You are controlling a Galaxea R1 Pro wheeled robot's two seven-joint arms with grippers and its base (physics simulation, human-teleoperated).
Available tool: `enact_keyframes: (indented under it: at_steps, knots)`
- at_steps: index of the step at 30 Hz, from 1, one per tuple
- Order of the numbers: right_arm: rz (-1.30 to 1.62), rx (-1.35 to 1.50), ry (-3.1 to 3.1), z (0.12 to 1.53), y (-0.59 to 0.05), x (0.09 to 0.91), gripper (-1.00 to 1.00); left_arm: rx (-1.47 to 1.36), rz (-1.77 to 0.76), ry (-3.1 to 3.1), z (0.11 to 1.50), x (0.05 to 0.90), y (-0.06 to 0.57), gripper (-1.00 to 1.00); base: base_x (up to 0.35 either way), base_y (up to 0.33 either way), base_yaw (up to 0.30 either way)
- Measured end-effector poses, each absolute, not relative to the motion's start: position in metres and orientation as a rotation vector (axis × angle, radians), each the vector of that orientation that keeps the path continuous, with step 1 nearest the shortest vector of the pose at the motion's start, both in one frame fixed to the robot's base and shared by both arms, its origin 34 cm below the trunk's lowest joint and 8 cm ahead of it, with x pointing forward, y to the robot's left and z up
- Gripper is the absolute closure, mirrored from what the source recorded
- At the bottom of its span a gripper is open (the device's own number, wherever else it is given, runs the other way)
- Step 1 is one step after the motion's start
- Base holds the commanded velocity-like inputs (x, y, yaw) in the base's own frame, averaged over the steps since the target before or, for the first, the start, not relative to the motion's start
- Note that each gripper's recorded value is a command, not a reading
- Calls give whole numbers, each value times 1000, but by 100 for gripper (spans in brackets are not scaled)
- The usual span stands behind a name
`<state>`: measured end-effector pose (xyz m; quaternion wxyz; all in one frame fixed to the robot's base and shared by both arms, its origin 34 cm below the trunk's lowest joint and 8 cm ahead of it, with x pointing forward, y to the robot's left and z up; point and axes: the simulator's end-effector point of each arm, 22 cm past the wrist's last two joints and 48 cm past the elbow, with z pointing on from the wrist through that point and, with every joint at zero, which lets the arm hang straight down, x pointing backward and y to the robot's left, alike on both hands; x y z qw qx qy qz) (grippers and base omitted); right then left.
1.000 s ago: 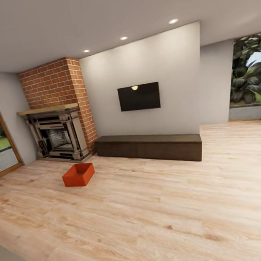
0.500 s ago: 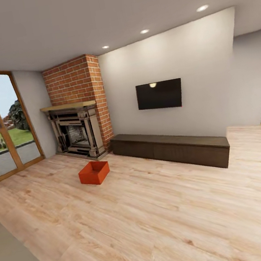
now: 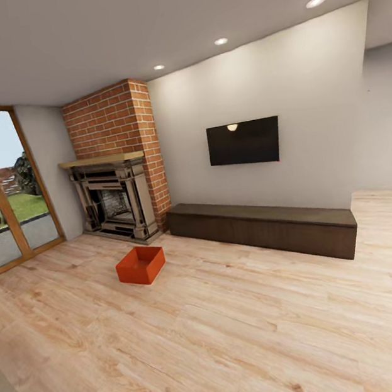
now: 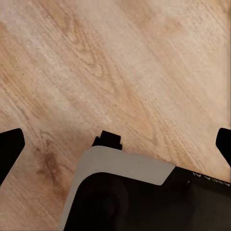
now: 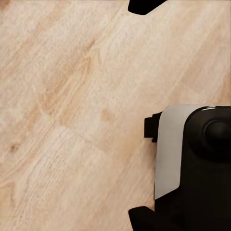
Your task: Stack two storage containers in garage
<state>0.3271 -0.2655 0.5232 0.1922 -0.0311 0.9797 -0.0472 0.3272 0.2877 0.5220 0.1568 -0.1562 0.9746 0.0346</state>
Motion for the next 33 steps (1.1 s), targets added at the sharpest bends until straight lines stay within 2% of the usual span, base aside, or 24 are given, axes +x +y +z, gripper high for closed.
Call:
enact_keyframes:
  at_steps: [15, 33]
  knots:
    - [-135, -81, 2751, 523, -263, 327, -100, -447, 99, 2790, 522, 327, 288, -100, 330, 0, 3]
    - [-142, -62, 2751, 523, -268, 327, -100, -447, 99, 2789, 522, 327, 288, -100, 330, 0, 253]
